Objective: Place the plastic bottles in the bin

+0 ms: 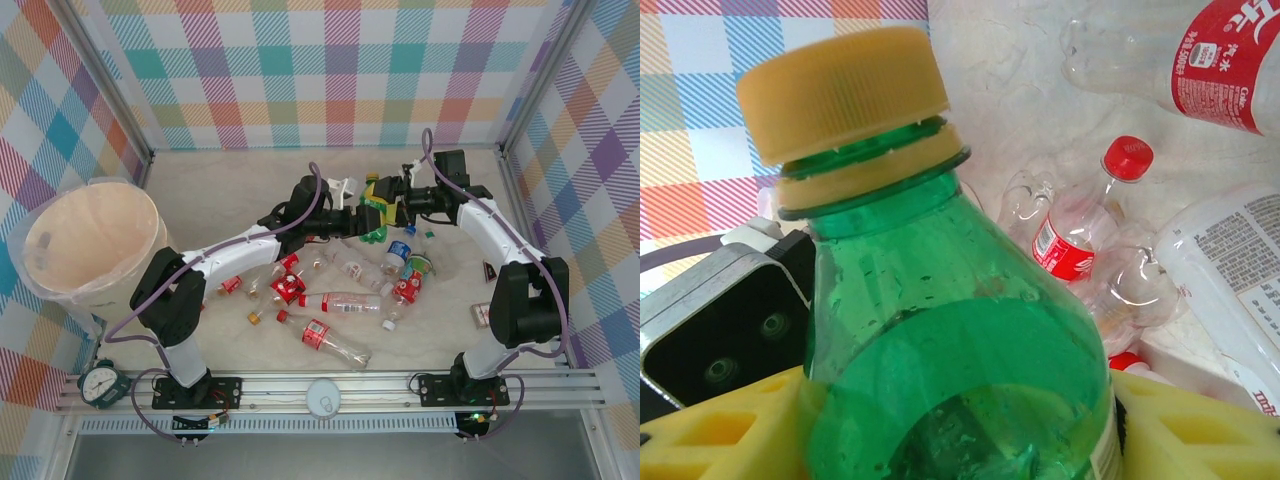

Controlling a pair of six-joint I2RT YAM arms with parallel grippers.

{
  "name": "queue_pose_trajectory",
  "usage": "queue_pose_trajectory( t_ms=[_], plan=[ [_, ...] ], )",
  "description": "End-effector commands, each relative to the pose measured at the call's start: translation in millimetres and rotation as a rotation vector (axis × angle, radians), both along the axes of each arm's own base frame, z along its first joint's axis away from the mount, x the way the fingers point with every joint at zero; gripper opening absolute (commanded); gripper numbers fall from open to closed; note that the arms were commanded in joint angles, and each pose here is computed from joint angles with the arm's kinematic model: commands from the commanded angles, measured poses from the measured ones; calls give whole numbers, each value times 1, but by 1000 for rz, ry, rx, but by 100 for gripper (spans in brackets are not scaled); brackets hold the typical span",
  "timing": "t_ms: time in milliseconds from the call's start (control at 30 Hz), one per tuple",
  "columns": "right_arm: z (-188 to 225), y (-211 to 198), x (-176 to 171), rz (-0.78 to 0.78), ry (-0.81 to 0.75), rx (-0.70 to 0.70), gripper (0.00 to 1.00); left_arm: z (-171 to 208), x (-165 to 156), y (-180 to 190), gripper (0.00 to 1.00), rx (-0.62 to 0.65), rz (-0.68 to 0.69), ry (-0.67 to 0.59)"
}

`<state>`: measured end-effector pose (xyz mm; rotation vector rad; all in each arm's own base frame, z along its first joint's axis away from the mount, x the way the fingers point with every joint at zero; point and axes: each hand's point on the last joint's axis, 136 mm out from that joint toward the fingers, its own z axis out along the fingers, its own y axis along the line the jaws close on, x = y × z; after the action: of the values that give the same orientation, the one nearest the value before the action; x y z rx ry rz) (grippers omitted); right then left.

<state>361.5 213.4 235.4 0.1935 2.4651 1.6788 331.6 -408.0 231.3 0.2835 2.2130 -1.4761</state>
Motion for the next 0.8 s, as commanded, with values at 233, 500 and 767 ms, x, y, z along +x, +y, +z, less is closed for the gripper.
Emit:
queue_pose_trajectory(
  t_ms=[233, 500, 767],
  plan=[
    [16, 7, -4, 60, -31, 32, 78, 14, 6, 7, 55, 56, 41, -69],
    [44, -13, 6, 24, -96, -20, 95, 38, 0, 33, 52, 192, 74, -141],
    [43, -51, 2, -89, -179, -301, 95, 105, -7, 111, 40, 339, 186, -176]
  ],
)
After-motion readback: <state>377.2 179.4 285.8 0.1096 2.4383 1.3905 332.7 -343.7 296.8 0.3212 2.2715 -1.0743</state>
